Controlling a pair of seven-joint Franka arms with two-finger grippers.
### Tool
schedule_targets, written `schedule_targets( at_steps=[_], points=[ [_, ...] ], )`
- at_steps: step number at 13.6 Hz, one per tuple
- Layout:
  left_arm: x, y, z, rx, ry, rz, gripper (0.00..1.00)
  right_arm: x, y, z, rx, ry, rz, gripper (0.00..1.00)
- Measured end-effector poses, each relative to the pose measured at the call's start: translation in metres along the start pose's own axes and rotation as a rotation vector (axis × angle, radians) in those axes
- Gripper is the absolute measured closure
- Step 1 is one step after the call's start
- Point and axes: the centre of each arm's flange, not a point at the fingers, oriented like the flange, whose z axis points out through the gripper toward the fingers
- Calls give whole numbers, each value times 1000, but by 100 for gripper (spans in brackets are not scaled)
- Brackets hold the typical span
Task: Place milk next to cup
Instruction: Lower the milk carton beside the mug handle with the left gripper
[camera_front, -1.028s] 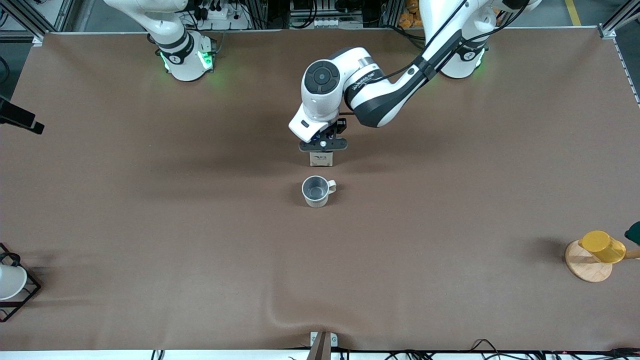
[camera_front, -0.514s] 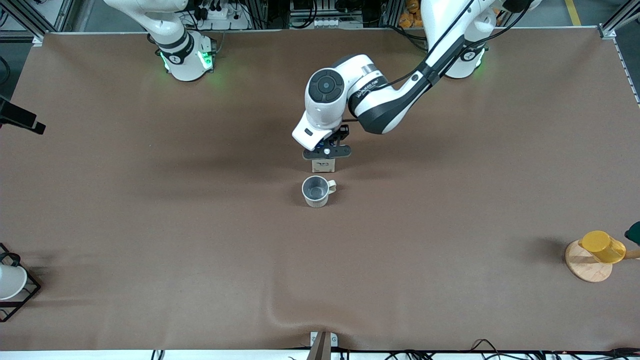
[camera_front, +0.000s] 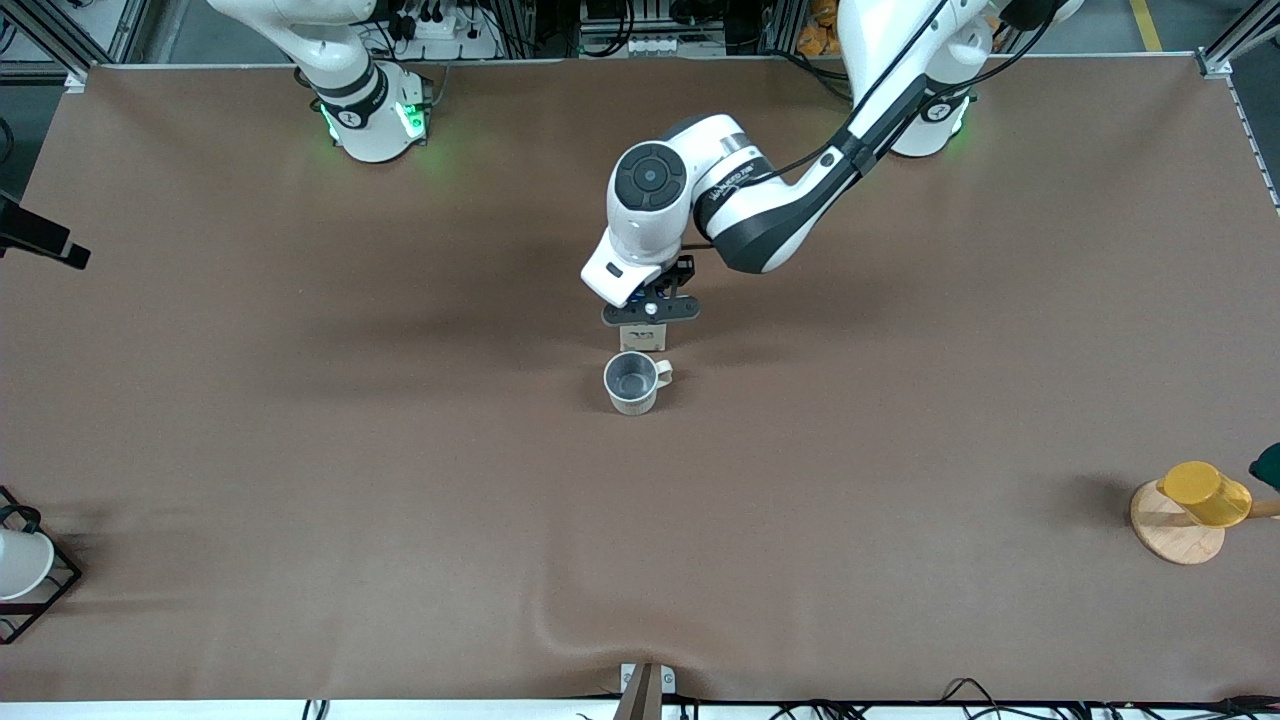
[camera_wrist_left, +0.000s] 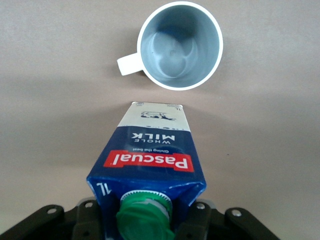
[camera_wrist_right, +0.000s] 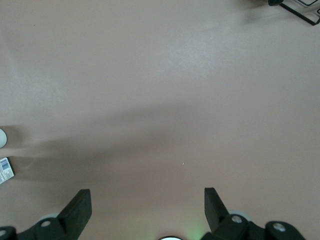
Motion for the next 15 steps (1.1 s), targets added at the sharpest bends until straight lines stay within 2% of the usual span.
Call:
schedule_targets(
  at_steps=[9, 10, 11, 12, 15],
  points=[
    [5, 8, 14, 16, 22, -2, 43, 3, 3, -2, -1, 26, 0, 0],
    [5, 8, 13, 16, 23, -2, 36, 3, 1, -3, -2, 30, -13, 0],
    [5, 8, 14, 16, 23, -3, 36, 3, -2, -3, -2, 32, -31, 0],
    [5, 8, 13, 14, 24, -3, 30, 4, -4, -3, -3, 33, -49, 0],
    [9, 12, 2, -8, 39, -5, 1, 5, -8, -1, -6, 41, -73, 0]
  ],
)
